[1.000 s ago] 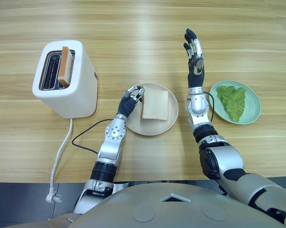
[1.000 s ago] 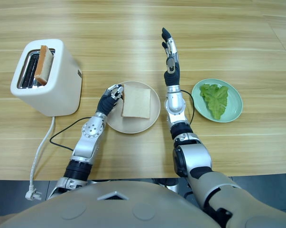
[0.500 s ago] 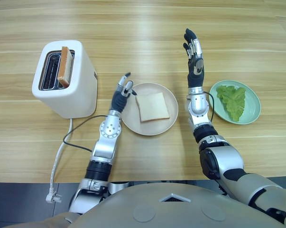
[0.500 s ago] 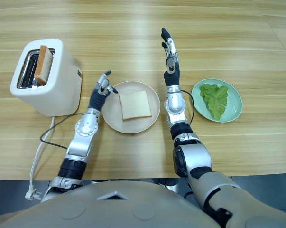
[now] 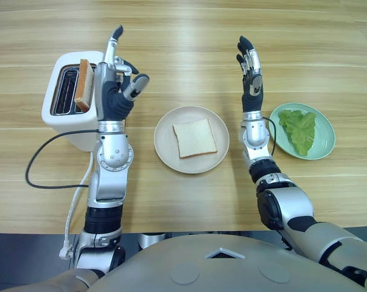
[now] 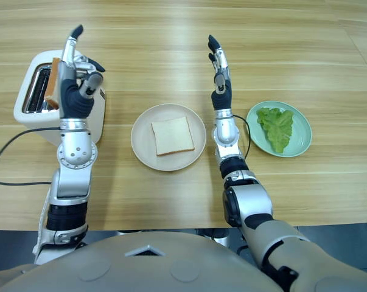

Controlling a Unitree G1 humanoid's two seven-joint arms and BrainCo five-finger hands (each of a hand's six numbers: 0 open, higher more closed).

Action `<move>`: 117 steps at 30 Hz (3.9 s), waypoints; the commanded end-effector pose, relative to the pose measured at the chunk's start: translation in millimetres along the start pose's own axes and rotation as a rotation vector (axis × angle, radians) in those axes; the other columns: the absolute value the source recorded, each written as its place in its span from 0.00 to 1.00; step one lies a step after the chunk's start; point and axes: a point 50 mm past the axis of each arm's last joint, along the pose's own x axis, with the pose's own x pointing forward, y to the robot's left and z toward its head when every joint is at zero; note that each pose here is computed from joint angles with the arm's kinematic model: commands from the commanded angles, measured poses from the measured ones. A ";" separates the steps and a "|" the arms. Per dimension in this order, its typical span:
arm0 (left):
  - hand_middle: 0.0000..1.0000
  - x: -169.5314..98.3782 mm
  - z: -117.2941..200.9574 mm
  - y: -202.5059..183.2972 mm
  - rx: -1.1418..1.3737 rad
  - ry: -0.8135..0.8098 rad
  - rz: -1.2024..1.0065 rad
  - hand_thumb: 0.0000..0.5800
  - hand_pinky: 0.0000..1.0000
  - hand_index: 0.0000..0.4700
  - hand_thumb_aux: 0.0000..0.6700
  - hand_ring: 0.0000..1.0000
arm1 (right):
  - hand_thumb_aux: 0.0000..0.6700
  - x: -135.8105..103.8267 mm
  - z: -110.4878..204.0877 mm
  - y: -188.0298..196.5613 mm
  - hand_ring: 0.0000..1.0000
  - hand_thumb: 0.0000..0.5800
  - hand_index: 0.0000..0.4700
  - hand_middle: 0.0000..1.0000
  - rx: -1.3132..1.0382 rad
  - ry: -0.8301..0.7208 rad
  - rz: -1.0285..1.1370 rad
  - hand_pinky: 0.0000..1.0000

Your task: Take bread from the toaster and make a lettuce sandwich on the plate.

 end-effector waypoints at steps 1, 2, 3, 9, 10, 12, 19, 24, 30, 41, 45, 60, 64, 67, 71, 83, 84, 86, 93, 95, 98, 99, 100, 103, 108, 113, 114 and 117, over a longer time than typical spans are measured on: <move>1.00 -8.5 -10.0 -16.1 -0.101 0.056 -0.078 0.00 1.00 0.00 0.00 1.00 | 0.00 1.4 14.8 -49.2 0.00 0.00 0.00 0.00 -0.222 -0.059 -0.031 0.00; 1.00 -9.8 -10.6 -17.3 -0.115 0.059 -0.082 0.00 1.00 0.00 0.00 1.00 | 0.00 -0.8 19.8 -63.6 0.00 0.00 0.00 0.00 -0.306 -0.073 -0.029 0.00; 1.00 -10.8 -11.1 -16.8 -0.115 0.058 -0.079 0.00 1.00 0.00 0.00 1.00 | 0.00 -3.8 22.6 -78.5 0.00 0.00 0.00 0.00 -0.387 -0.070 -0.025 0.00; 0.00 -11.7 -13.2 -8.4 -0.134 0.058 -0.034 0.00 0.00 0.00 0.00 0.00 | 0.00 -35.9 13.0 -165.6 0.00 0.00 0.00 0.00 -0.815 0.166 -0.058 0.00; 0.00 -12.2 -13.6 -7.9 -0.133 0.059 -0.031 0.00 0.00 0.00 0.00 0.00 | 0.00 -41.7 10.1 -175.7 0.00 0.00 0.00 0.00 -0.870 0.211 -0.059 0.00; 0.00 -13.6 -15.0 -7.0 -0.132 0.064 -0.030 0.00 0.00 0.00 0.00 0.00 | 0.00 -56.0 0.5 -190.9 0.00 0.00 0.00 0.00 -0.985 0.321 -0.037 0.00; 0.00 -17.9 -21.0 -1.4 -0.116 0.090 -0.023 0.00 0.00 0.00 0.00 0.00 | 0.00 -100.4 -30.0 -208.2 0.00 0.00 0.00 0.00 -1.166 0.672 0.080 0.00; 0.00 -18.6 -24.2 -0.4 -0.109 0.098 -0.033 0.00 0.00 0.00 0.00 0.00 | 0.00 -111.3 -39.2 -204.7 0.00 0.00 0.00 0.00 -1.136 0.780 0.137 0.00; 0.00 -21.2 -26.3 -5.1 -0.114 0.112 -0.057 0.00 0.00 0.00 0.00 0.00 | 0.00 -109.7 -43.5 -200.8 0.00 0.00 0.00 0.00 -1.180 0.801 0.231 0.00; 0.00 -24.4 -28.8 -13.7 -0.119 0.126 -0.108 0.00 0.00 0.00 0.00 0.00 | 0.00 -108.9 -51.7 -184.4 0.00 0.00 0.00 0.00 -1.328 0.725 0.451 0.00; 0.00 -25.0 -29.2 -14.5 -0.119 0.127 -0.111 0.00 0.00 0.00 0.00 0.00 | 0.00 -112.9 -55.3 -181.1 0.00 0.00 0.00 0.00 -1.319 0.756 0.480 0.00; 0.00 -26.2 -30.5 -16.3 -0.118 0.130 -0.122 0.00 0.00 0.00 0.00 0.00 | 0.81 -117.8 -57.5 -180.6 0.00 0.96 0.79 0.00 -1.338 0.782 0.508 0.00; 0.00 -25.8 -31.6 -16.8 -0.116 0.132 -0.123 0.00 0.00 0.00 0.00 0.00 | 0.92 -115.1 -57.2 -178.2 0.00 0.99 0.90 0.00 -1.329 0.756 0.498 0.00; 0.00 -25.4 -32.7 -18.0 -0.117 0.134 -0.127 0.00 0.00 0.00 0.00 0.00 | 0.89 -113.5 -56.4 -176.7 0.00 0.99 0.88 0.00 -1.311 0.736 0.472 0.00; 0.00 -25.0 -34.0 -19.5 -0.118 0.136 -0.131 0.00 0.00 0.00 0.00 0.00 | 0.92 -112.2 -56.5 -174.0 0.00 0.99 0.90 0.00 -1.294 0.719 0.471 0.00; 0.00 -23.5 -35.4 -23.1 -0.119 0.132 -0.138 0.00 0.00 0.00 0.00 0.00 | 1.00 -105.5 -54.9 -170.5 0.00 1.00 0.98 0.00 -1.297 0.657 0.442 0.00; 0.00 -23.3 -35.4 -23.4 -0.120 0.131 -0.139 0.00 0.00 0.00 0.00 0.00 | 1.00 -104.6 -54.6 -170.6 0.00 1.00 0.98 0.00 -1.299 0.651 0.436 0.00; 0.00 -23.1 -35.5 -23.5 -0.119 0.130 -0.139 0.00 0.00 0.00 0.00 0.00 | 1.00 -103.1 -54.1 -170.7 0.00 1.00 0.98 0.00 -1.304 0.642 0.432 0.00; 0.00 -22.9 -35.2 -23.6 -0.118 0.127 -0.134 0.00 0.00 0.00 0.00 0.00 | 1.00 -101.5 -53.2 -170.8 0.00 1.00 0.98 0.00 -1.305 0.628 0.425 0.00; 0.00 -22.9 -35.3 -23.4 -0.116 0.127 -0.133 0.00 0.00 0.00 0.00 0.00 | 1.00 -101.9 -53.3 -170.6 0.00 1.00 0.98 0.00 -1.303 0.627 0.426 0.00; 0.00 -23.4 -35.7 -23.4 -0.115 0.128 -0.134 0.00 0.00 0.00 0.00 0.00 | 1.00 -102.7 -53.3 -170.4 0.00 1.00 0.98 0.00 -1.300 0.628 0.425 0.00; 0.00 -23.7 -35.9 -23.3 -0.114 0.128 -0.134 0.00 0.00 0.00 0.00 0.00 | 1.00 -102.8 -53.3 -170.3 0.00 1.00 0.98 0.00 -1.297 0.627 0.422 0.00; 0.00 -23.8 -36.0 -23.2 -0.114 0.128 -0.134 0.00 0.00 0.00 0.00 0.00 | 1.00 -102.6 -53.2 -170.0 0.00 1.00 0.98 0.00 -1.295 0.625 0.421 0.00; 0.00 -24.3 -35.9 -22.8 -0.112 0.128 -0.133 0.00 0.00 0.00 0.00 0.00 | 1.00 -97.6 -51.1 -169.7 0.00 1.00 0.98 0.00 -1.295 0.591 0.406 0.00; 0.00 -24.7 -36.7 -22.9 -0.108 0.130 -0.134 0.00 0.00 0.00 0.00 0.00 | 1.00 -74.7 -40.6 -169.8 0.00 1.00 0.98 0.00 -1.303 0.451 0.347 0.00; 0.00 -25.2 -37.8 -24.5 -0.104 0.132 -0.137 0.00 0.00 0.00 0.00 0.00 | 1.00 -50.1 -29.3 -163.7 0.00 1.00 0.98 0.00 -1.291 0.296 0.314 0.00; 0.00 -25.1 -37.9 -24.9 -0.104 0.132 -0.137 0.00 0.00 0.00 0.00 0.00 | 1.00 -48.3 -28.3 -162.8 0.00 1.00 0.98 0.00 -1.290 0.281 0.313 0.00; 0.00 -24.7 -38.0 -25.2 -0.103 0.131 -0.136 0.00 0.00 0.00 0.00 0.00 | 1.00 -42.4 -25.6 -157.6 0.00 1.00 0.98 0.00 -1.282 0.227 0.315 0.00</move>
